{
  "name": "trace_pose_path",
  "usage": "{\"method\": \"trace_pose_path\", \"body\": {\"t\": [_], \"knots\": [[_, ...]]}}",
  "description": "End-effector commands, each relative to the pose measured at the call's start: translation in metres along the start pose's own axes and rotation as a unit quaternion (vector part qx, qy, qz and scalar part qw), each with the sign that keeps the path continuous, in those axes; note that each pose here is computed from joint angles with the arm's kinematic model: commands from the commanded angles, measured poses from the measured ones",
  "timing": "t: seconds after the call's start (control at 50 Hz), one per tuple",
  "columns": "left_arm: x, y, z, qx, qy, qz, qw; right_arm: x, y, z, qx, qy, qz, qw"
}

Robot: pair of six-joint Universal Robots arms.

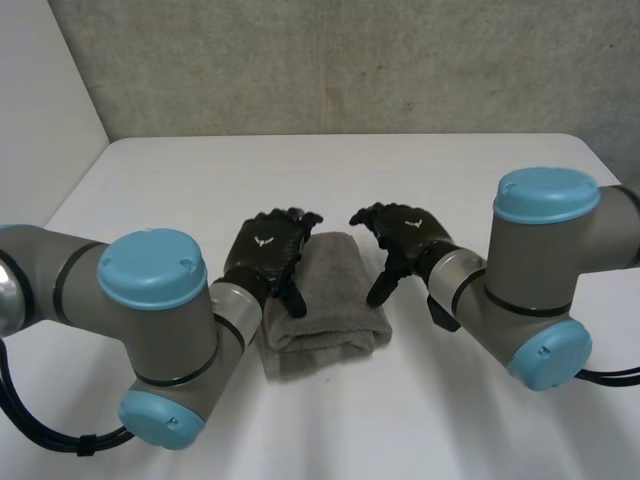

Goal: Fold the towel.

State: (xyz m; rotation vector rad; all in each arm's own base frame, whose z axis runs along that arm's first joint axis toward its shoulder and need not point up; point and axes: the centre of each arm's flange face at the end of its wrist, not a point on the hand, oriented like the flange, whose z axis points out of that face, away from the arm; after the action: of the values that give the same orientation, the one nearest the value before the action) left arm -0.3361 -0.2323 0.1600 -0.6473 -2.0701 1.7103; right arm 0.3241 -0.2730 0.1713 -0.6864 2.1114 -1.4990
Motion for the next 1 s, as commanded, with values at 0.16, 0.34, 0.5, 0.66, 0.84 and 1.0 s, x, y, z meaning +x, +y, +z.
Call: {"method": "trace_pose_path", "body": {"t": [0.16,0.34,0.5,0.66,0.84,1.0], "knots": [[-0.029,0.033,-0.011,-0.082,-0.051,0.006,0.995,-0.004,0.042,0.022,-0.052,-0.025,-0.067,0.996],[-0.023,0.005,-0.027,-0.049,-0.044,0.007,0.998,0.001,0.002,0.011,-0.007,0.026,-0.098,0.995],[-0.029,-0.070,-0.041,0.055,-0.052,0.001,0.997,0.014,-0.068,-0.032,0.085,0.097,-0.105,0.986],[-0.060,-0.134,-0.067,0.095,-0.097,-0.006,0.991,0.045,-0.111,-0.074,0.138,0.156,-0.103,0.973],[-0.072,-0.145,-0.080,0.099,-0.115,-0.009,0.988,0.047,-0.109,-0.098,0.144,0.163,-0.101,0.971],[-0.088,-0.130,-0.076,0.074,-0.133,-0.016,0.988,0.049,-0.101,-0.096,0.131,0.145,-0.103,0.975]]}}
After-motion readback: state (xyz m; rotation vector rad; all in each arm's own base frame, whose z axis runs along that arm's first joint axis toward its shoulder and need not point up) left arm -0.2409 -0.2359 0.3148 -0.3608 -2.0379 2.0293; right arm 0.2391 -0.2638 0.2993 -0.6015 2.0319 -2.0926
